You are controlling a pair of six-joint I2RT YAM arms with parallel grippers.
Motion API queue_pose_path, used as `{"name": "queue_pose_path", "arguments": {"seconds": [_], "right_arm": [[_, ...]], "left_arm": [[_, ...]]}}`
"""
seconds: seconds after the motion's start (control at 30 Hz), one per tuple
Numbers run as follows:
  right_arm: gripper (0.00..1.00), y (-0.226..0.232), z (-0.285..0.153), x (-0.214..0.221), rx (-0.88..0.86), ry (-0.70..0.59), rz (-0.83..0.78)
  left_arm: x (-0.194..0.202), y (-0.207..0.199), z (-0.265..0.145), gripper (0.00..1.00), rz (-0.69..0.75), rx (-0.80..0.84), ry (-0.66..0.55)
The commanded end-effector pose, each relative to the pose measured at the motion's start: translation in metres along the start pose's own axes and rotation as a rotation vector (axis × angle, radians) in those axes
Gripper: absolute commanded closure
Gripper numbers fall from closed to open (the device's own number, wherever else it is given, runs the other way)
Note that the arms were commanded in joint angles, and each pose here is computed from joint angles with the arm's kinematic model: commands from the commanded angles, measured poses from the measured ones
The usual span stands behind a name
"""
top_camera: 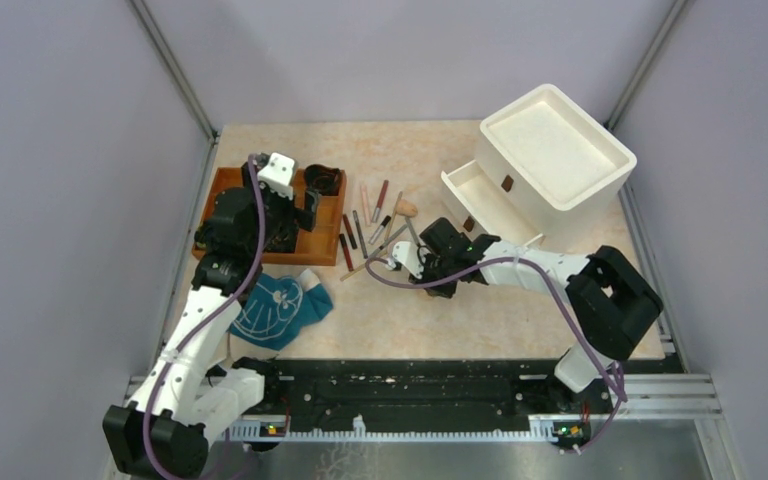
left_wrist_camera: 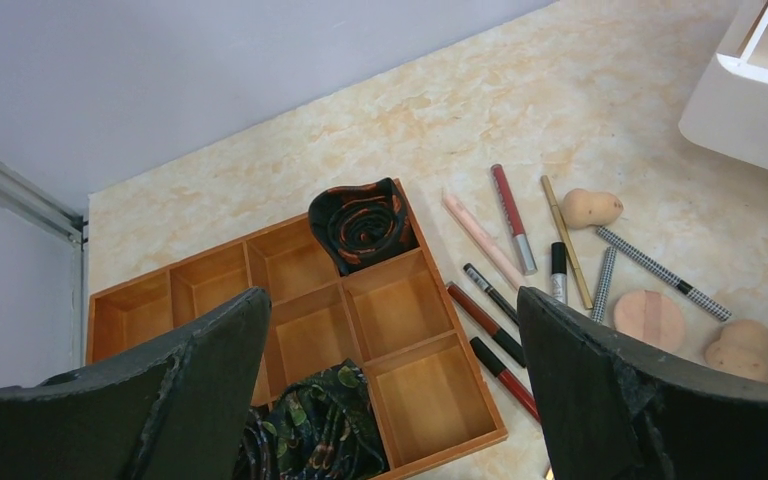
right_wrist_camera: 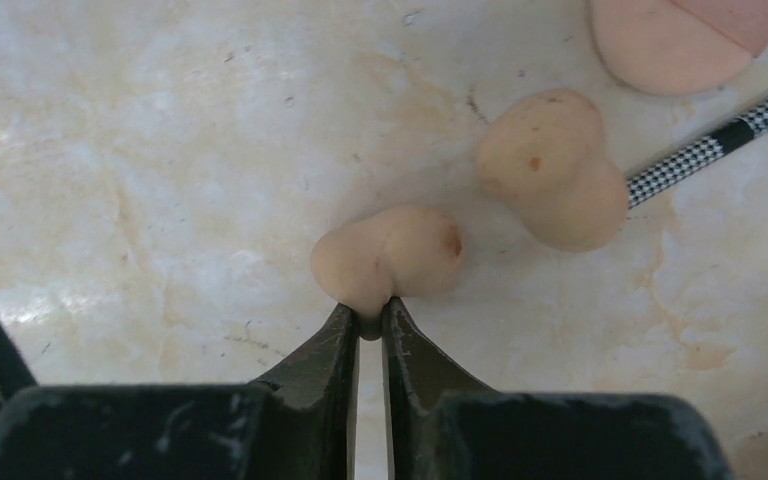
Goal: Organize the makeup
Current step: Pick up the makeup tool from the center of the board, then place the makeup tool in the drawer.
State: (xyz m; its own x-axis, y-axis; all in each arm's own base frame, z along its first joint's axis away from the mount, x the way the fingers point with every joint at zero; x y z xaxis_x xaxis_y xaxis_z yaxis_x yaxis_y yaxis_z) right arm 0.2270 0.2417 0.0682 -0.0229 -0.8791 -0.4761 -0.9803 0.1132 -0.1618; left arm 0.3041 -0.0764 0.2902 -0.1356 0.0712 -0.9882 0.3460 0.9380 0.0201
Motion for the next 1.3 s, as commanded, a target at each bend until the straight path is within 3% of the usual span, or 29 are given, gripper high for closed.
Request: {"name": "queue_pose_path", "arguments": {"seconds": [0.0, 0.23, 0.57, 0.77, 1.07, 1.27], "right_arm": [[0.93, 0.013, -0.031, -0.026, -0.093, -0.109, -0.085], [0.98, 0.010, -0.079, -0.050, -0.029, -0.219, -0.131], [1.00, -0.059, -0.167, -0.060, 0.520, -0.203, -0.111], [1.00, -0.106, -0.212, -0.043, 0.704, -0.179, 0.052], [1.00, -0.142, -0.222, -0.021, 0.811, -0.079, 0.140], [1.00, -0.157, -0.211, -0.019, 0.800, -0.020, 0.102]], "left_arm": [[-0.015, 0.004, -0.005, 0.01, 0.008, -0.016, -0.073], [-0.015, 0.006, -0.003, 0.01, 0.018, -0.016, -0.068], [-0.012, 0.005, -0.001, 0.01, 0.023, -0.002, -0.059], [-0.009, 0.002, 0.000, 0.01, 0.022, 0.015, -0.053], [-0.007, 0.000, -0.001, 0.01, 0.024, 0.028, -0.050], [-0.008, -0.001, -0.001, 0.01, 0.023, 0.039, -0.054]]}}
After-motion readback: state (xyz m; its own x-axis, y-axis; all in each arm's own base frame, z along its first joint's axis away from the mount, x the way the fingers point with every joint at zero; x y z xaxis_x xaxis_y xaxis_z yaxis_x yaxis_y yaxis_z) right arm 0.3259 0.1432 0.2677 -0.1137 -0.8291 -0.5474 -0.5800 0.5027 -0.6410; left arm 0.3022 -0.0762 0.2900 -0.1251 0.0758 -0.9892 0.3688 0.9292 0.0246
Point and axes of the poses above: each gripper's point midway between its finger pads, its own z axis out along the fingers, its own y axis along the line the jaws close on, x = y × z, the point moved 4 cm from there along -z, back along the fingers, and after that the axes turned 8 degrees about -z, right-handed, at the moved point
